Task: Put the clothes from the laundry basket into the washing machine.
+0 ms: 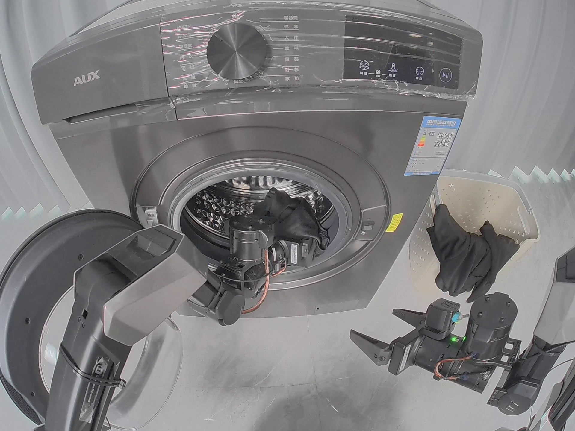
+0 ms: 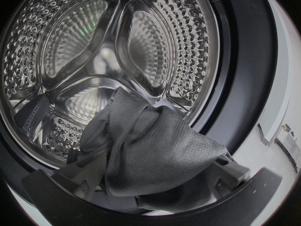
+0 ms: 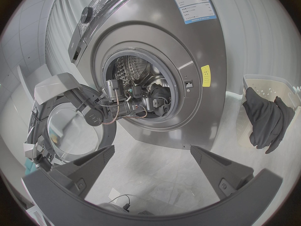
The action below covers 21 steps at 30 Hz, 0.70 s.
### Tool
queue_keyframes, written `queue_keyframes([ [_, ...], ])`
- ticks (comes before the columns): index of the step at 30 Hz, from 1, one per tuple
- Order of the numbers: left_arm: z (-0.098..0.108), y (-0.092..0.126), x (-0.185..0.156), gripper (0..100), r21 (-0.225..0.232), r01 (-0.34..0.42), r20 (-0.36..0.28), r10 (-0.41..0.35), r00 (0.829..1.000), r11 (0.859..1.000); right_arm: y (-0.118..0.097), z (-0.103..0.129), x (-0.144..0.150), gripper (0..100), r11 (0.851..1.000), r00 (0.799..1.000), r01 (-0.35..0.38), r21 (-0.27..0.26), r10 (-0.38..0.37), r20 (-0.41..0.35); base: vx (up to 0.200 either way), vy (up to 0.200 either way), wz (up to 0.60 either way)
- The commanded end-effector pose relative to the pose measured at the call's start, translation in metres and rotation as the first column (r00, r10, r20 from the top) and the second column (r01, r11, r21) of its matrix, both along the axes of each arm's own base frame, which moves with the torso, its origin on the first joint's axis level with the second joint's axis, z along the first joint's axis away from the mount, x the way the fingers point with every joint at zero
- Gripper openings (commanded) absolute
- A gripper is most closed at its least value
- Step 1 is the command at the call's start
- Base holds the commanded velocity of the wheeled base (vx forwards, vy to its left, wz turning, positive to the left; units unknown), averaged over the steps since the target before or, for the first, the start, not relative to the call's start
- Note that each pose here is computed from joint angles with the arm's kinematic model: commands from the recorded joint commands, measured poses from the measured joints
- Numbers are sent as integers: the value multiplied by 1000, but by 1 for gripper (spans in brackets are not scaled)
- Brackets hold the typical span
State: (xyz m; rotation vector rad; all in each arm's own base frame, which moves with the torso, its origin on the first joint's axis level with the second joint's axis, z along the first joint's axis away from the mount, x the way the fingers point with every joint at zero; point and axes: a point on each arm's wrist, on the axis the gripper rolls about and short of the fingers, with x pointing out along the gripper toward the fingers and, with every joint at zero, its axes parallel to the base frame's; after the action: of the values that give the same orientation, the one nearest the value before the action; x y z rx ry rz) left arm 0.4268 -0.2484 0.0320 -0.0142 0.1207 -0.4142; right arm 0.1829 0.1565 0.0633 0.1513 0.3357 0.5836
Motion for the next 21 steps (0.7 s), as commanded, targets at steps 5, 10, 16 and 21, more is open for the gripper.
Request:
queue_keyframes([
  [5, -3, 2, 16, 0, -27, -40, 39, 41, 998, 999, 1, -2, 0, 100, 1000, 1000, -2, -4, 2, -5, 0, 0, 0],
  [10, 26, 32, 44, 0, -93, -179, 147, 192, 970, 979, 1, -2, 0, 100, 1000, 1000, -2, -5, 2, -6, 0, 0, 0],
  [16, 39, 52, 59, 0, -116, -230, 172, 247, 954, 966, 1, -5, 0, 100, 1000, 1000, -2, -13, 2, -15, 0, 0, 0],
  [21, 34, 53, 57, 0, -116, -233, 159, 250, 955, 965, 1, -5, 0, 100, 1000, 1000, 0, -14, 0, -16, 0, 0, 0],
])
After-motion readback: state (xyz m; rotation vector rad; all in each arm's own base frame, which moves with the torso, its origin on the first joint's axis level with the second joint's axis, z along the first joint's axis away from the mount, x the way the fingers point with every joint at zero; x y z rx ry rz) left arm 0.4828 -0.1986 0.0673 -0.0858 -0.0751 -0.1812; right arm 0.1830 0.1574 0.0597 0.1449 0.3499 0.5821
